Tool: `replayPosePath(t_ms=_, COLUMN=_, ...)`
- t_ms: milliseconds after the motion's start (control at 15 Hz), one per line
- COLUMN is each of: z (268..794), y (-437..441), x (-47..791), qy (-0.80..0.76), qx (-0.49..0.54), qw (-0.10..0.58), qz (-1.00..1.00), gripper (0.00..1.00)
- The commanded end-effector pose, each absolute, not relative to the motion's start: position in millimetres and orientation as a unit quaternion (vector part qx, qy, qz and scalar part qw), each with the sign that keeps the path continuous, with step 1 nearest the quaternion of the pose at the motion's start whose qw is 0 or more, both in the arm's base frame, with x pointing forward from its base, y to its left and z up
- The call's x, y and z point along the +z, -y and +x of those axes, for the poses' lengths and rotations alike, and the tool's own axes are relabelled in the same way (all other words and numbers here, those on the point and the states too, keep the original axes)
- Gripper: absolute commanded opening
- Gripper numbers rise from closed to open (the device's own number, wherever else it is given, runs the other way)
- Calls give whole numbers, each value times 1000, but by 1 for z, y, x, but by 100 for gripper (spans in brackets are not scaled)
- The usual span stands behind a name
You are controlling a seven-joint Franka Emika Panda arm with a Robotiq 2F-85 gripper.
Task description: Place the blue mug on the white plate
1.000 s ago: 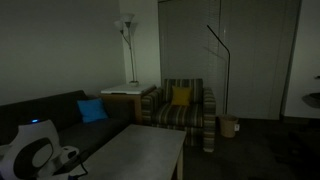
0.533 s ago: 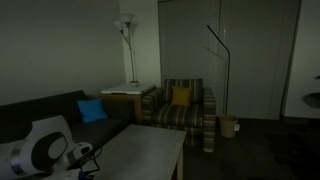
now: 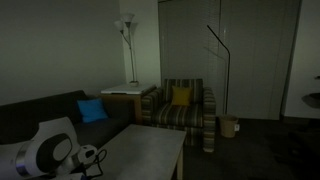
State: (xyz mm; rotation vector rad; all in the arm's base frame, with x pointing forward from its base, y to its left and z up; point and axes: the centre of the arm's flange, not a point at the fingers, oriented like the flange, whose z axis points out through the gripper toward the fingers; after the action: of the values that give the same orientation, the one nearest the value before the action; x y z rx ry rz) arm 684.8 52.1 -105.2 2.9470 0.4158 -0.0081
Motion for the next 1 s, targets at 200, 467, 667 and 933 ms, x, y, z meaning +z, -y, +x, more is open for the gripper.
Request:
replayPosePath(t_ms=200, z=702, y=-45, x=-139, qy=-122, qx=2, qw=51, qz=991, gripper=3)
replayPosePath(t_ms=467, z=701, y=-38, x=-149, qy=-109, qx=-3, qw=38, qz=993, gripper=3)
replayPosePath(t_ms=667, z=699, y=-30, x=-156, qy=-95, qx=-4, qw=27, qz=995, gripper=3)
replayPosePath(t_ms=933, z=696, y=-26, x=-163, qy=-82, qx=0, qw=11, qz=997, gripper=3)
